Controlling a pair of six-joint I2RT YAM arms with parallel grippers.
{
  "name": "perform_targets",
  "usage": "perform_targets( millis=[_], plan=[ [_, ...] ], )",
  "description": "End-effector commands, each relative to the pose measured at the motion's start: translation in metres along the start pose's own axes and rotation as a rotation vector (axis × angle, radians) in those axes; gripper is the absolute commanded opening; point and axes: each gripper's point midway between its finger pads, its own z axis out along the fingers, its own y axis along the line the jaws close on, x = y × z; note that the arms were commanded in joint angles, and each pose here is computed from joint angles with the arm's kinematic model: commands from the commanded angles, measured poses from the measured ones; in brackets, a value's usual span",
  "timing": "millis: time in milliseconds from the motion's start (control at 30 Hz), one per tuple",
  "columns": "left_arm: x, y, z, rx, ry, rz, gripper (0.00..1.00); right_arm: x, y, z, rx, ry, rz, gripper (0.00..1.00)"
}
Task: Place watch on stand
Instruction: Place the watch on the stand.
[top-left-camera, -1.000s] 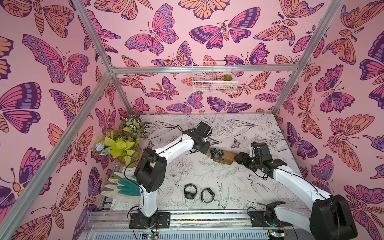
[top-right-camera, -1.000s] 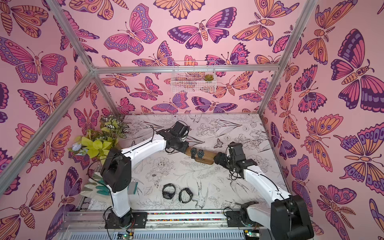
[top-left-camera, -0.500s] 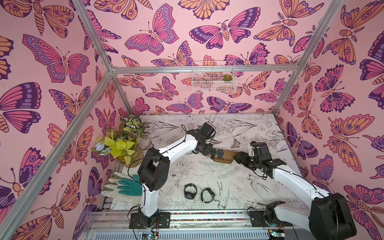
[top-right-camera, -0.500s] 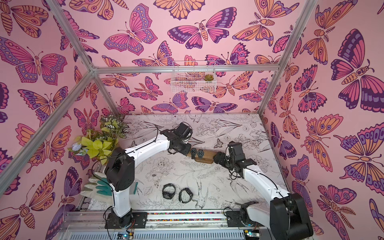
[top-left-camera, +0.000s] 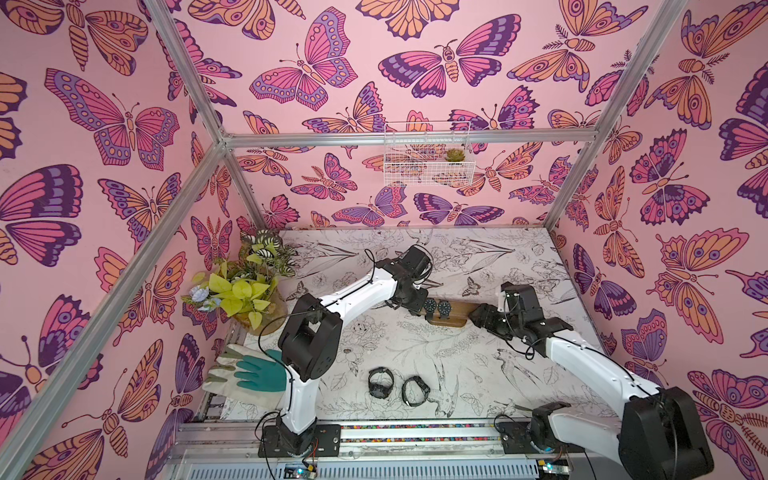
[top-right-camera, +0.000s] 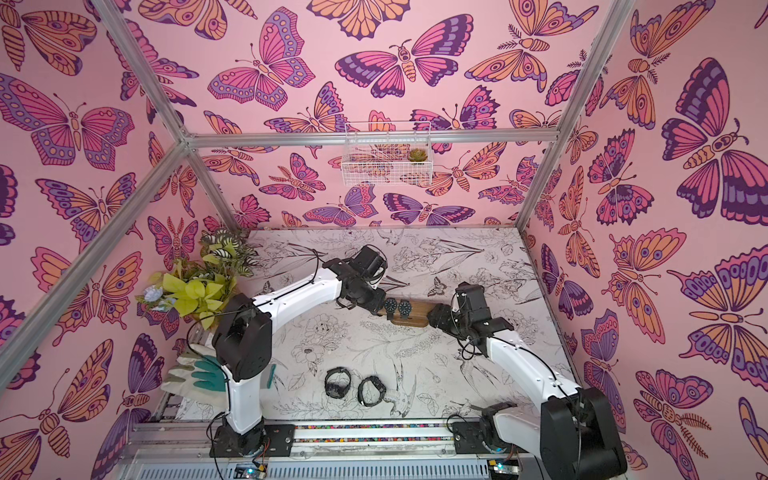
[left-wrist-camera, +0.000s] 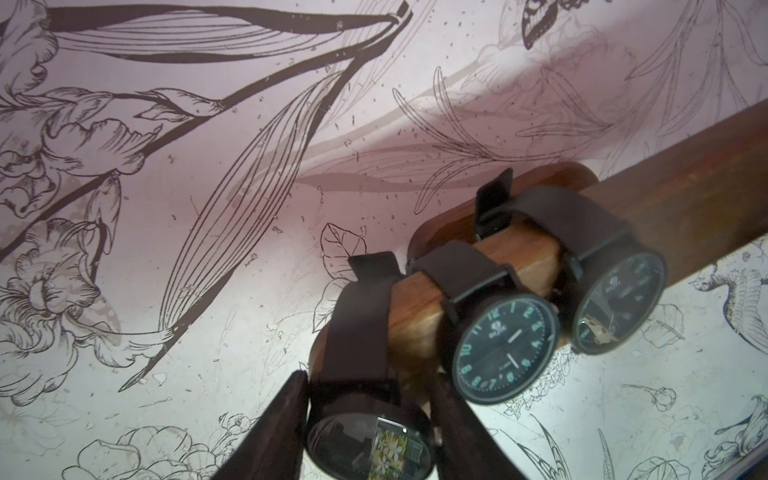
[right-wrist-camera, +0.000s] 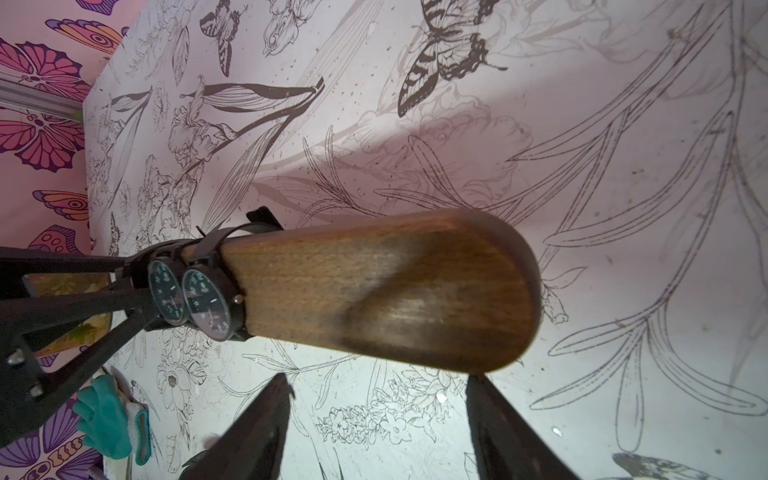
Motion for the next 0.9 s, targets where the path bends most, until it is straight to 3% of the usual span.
perform_targets(
  millis=[0, 300, 633, 867],
  plan=[
    [0.003, -0.006, 0.001, 0.024, 0.025, 0.004, 0.53, -0.012, 0.007, -0.006, -0.012, -0.037, -0.019, 0.68],
    [0.001, -0.008, -0.009, 0.03, 0.005, 0.0, 0.53, -0.014, 0.002, -0.008, 0.018, -0.051, -0.028, 0.67],
    [0.001, -0.01, -0.015, 0.041, -0.007, -0.01, 0.45, -0.019, -0.004, -0.014, 0.07, -0.073, -0.06, 0.69],
    [0.001, -0.013, -0.017, 0.062, -0.007, -0.014, 0.52, -0.018, -0.004, -0.013, 0.066, -0.069, -0.058, 0.7]
  ],
)
